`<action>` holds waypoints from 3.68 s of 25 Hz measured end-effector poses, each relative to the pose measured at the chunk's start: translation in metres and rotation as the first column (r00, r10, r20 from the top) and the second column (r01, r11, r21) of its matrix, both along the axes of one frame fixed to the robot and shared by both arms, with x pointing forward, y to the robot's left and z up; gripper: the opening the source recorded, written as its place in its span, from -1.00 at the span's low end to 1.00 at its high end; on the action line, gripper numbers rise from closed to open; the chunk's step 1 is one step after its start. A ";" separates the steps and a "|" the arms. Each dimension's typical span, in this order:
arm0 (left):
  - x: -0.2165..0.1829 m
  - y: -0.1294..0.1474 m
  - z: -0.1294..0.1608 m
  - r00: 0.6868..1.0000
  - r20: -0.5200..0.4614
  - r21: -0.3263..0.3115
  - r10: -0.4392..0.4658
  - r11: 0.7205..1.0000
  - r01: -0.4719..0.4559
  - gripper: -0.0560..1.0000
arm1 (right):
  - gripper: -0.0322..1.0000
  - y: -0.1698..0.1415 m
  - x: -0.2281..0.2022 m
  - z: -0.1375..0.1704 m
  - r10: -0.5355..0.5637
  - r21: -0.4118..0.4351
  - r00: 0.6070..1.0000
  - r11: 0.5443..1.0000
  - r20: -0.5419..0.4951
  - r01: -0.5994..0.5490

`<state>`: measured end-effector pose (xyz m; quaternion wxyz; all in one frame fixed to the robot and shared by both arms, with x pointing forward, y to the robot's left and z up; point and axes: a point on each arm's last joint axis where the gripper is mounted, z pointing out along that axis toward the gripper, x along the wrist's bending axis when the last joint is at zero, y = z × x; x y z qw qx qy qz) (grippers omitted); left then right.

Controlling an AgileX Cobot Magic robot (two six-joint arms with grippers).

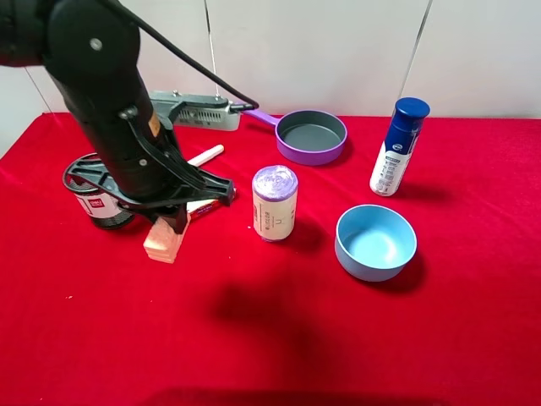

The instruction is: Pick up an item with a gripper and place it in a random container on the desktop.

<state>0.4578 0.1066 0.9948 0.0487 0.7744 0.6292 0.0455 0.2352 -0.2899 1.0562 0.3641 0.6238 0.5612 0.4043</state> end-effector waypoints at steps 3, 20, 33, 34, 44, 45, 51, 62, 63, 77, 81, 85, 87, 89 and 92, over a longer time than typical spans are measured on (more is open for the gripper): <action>0.001 0.004 0.008 1.000 0.007 0.024 -0.002 1.000 0.002 -0.55 | 0.40 0.000 0.000 0.000 0.000 0.000 1.000 1.000 0.000 0.000; 0.021 0.030 0.047 0.998 -0.058 0.133 0.002 0.991 0.006 -0.55 | 0.40 0.000 0.000 0.000 0.000 0.000 1.000 1.000 0.000 0.000; 0.039 0.050 0.056 0.999 -0.032 0.138 -0.008 0.990 0.013 -0.55 | 0.40 0.000 0.000 0.000 0.000 0.000 1.000 1.000 0.000 0.000; 0.040 0.053 0.056 0.999 -0.034 0.137 -0.005 0.990 0.009 -0.55 | 0.40 0.000 0.000 0.000 0.000 0.000 1.000 1.000 0.000 0.000; 0.055 0.084 0.056 0.999 -0.042 0.141 0.031 0.990 -0.025 -0.56 | 0.40 0.000 0.000 0.000 0.000 0.000 1.000 1.000 0.000 0.000; 0.057 0.088 0.056 0.999 -0.038 0.140 0.034 0.990 -0.028 -0.56 | 0.40 0.000 0.000 0.000 0.000 0.000 1.000 1.000 0.000 0.000; 0.069 0.104 0.057 0.998 0.020 0.118 0.059 0.991 -0.061 -0.56 | 0.40 0.000 0.000 0.000 0.000 0.000 1.000 1.000 0.000 0.000; 0.098 0.119 0.036 0.994 0.087 0.128 0.065 0.989 -0.076 -0.57 | 0.40 0.000 0.000 0.000 0.000 0.000 1.000 1.000 0.000 0.000; 0.100 0.118 0.032 0.994 0.087 0.132 0.061 0.989 -0.072 -0.57 | 0.40 0.000 0.000 0.000 0.000 0.000 1.000 1.000 0.000 0.000; 0.120 0.115 0.003 0.993 0.110 0.159 0.042 0.985 -0.059 -0.58 | 0.40 0.000 0.000 0.000 0.000 0.000 1.000 1.000 0.001 0.000; 0.121 0.117 0.003 0.991 0.121 0.172 0.052 0.982 -0.073 -0.58 | 0.40 0.000 0.000 0.000 0.000 0.000 1.000 1.000 0.001 0.000; 0.121 0.117 0.004 0.991 0.126 0.179 0.055 0.981 -0.077 -0.57 | 0.40 0.000 0.000 0.000 0.000 0.000 1.000 1.000 0.001 0.000; 0.121 0.117 0.004 0.991 0.126 0.179 0.056 0.981 -0.078 -0.50 | 0.40 0.000 0.000 0.000 0.000 0.000 1.000 1.000 0.001 0.000; 0.121 0.117 0.004 0.990 0.126 0.179 0.056 0.981 -0.078 -0.35 | 0.40 0.000 0.000 0.000 0.000 0.000 1.000 1.000 0.001 0.000; 0.121 0.117 0.004 0.990 0.126 0.179 0.057 0.981 -0.079 -0.04 | 0.40 0.000 0.000 0.000 0.000 0.000 1.000 1.000 0.001 0.000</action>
